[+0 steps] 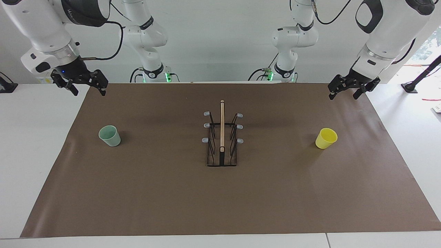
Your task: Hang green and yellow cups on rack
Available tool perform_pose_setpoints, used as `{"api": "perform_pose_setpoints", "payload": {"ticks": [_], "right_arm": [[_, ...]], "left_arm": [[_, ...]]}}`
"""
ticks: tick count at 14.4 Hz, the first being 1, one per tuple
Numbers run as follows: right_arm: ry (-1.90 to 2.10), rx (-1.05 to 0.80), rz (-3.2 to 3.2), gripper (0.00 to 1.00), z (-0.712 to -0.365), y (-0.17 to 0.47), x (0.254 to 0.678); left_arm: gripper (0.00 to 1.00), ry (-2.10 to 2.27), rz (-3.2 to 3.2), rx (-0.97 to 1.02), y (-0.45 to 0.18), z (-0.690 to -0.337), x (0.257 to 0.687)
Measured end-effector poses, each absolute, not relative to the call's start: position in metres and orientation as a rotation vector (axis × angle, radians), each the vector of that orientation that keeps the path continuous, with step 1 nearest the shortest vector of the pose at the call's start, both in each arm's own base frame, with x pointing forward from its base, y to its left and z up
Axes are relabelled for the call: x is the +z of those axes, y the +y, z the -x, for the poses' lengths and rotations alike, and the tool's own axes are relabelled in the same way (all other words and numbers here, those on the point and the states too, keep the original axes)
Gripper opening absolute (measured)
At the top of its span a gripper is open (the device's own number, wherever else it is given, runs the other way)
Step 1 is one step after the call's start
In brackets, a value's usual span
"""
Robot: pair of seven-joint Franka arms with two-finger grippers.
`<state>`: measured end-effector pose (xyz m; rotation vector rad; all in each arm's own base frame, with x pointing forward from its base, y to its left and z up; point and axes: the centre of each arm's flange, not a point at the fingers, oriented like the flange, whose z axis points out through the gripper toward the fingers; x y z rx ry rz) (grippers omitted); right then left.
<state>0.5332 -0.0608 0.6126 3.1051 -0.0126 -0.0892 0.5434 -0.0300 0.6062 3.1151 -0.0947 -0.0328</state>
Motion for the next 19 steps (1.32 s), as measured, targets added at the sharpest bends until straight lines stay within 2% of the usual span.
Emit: {"api": "perform_pose_setpoints", "payload": {"ticks": [12, 15, 19], "right_arm": [[-0.011, -0.093, -3.105, 1.0, -0.533, -0.06, 0.612], [-0.002, -0.193, -3.108, 1.0, -0.522, -0.055, 0.612], [-0.001, -0.246, -3.106, 1.0, -0.511, -0.046, 0.618]], "left_arm": [[1.0, -0.076, -3.115, -0.067, -0.027, -0.539, 0.606], [1.0, 0.114, -3.112, -0.037, -0.016, -0.542, 0.608], [1.0, 0.546, -2.945, -0.108, 0.022, -0.555, 0.582]]}}
